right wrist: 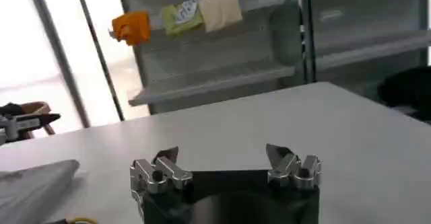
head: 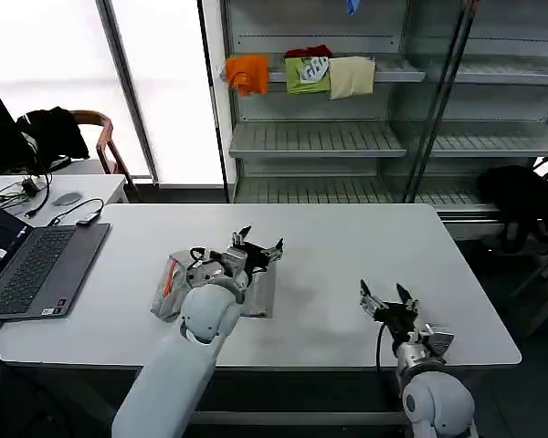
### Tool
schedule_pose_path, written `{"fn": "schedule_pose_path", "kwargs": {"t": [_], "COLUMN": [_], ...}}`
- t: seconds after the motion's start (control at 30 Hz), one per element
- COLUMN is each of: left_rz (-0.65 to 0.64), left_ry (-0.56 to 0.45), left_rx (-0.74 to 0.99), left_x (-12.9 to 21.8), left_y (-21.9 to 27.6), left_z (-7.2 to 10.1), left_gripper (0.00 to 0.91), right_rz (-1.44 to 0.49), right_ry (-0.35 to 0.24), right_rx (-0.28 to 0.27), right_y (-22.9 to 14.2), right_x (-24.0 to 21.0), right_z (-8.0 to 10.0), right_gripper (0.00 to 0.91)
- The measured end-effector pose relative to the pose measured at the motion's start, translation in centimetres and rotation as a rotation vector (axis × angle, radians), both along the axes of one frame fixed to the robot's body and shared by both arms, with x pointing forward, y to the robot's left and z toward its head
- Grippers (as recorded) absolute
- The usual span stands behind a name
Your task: Fold and organize the clothes.
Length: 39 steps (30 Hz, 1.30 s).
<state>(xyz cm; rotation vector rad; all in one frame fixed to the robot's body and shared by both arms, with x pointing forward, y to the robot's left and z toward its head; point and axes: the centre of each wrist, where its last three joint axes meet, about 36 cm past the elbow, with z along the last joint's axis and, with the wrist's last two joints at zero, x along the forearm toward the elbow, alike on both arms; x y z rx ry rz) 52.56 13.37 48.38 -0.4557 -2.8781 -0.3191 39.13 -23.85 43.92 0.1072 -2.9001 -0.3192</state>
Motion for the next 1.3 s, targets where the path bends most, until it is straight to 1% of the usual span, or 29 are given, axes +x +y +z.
{"fn": "schedule_pose_path", "kwargs": {"t": [0.2,0.33,0.5,0.57,0.6,0.63,0.67,0.7,0.73,0.77,0.8,0.83,0.87,1.1,1.3], "left_rz": [0.056,0.113,0.184,0.209,0.223,0.238,0.249,0.259,0.272,0.281,0.289,0.297,0.306,0.35,0.373], "left_ry": [-0.011,-0.013,-0.02,-0.017,-0.015,-0.01,-0.005,-0.001,0.003,0.007,0.009,0.013,0.016,0.028,0.05], "left_rx": [-0.036,-0.058,-0.083,-0.094,-0.097,-0.102,-0.107,-0.111,-0.115,-0.119,-0.122,-0.125,-0.126,-0.13,-0.136], "left_x": [-0.4,-0.9,-2.0,-2.5,-2.8,-3.1,-3.3,-3.5,-3.8,-4.0,-4.2,-4.4,-4.6,-5.3,-5.8], "left_y": [4.8,9.0,13.5,14.9,15.6,16.2,16.7,17.2,17.7,18.1,18.5,19.0,19.3,21.4,22.4], "left_z": [1.1,1.6,2.3,2.2,2.2,2.0,1.8,1.7,1.5,1.4,1.3,1.2,1.1,0.7,-0.1], "left_gripper": [0.907,0.907,0.907,0.907,0.907,0.907,0.907,0.907,0.907,0.907,0.907,0.907,0.907,0.907,0.907], "right_rz": [0.123,0.189,0.251,0.276,0.286,0.297,0.307,0.311,0.314,0.318,0.324,0.329,0.333,0.369,0.372], "right_ry": [0.044,0.069,0.111,0.132,0.143,0.156,0.168,0.18,0.191,0.202,0.21,0.217,0.223,0.253,0.251], "right_rx": [0.126,0.197,0.257,0.277,0.286,0.296,0.299,0.3,0.299,0.299,0.299,0.3,0.301,0.307,0.319], "right_y": [4.4,7.5,10.3,11.4,11.9,12.5,12.9,13.1,13.3,13.6,13.9,14.1,14.3,15.4,15.6], "right_x": [2.7,5.2,8.1,9.0,9.4,9.7,10.0,10.3,10.6,10.9,11.1,11.3,11.5,12.2,12.4], "right_z": [-0.1,0.0,-0.5,-0.8,-1.1,-1.3,-1.6,-1.9,-2.1,-2.3,-2.5,-2.6,-2.7,-3.4,-3.6], "right_gripper": [0.907,0.907,0.907,0.877,0.796,0.736,0.635,0.554,0.383,0.322,0.191,0.141,0.0,0.0,0.0]}}
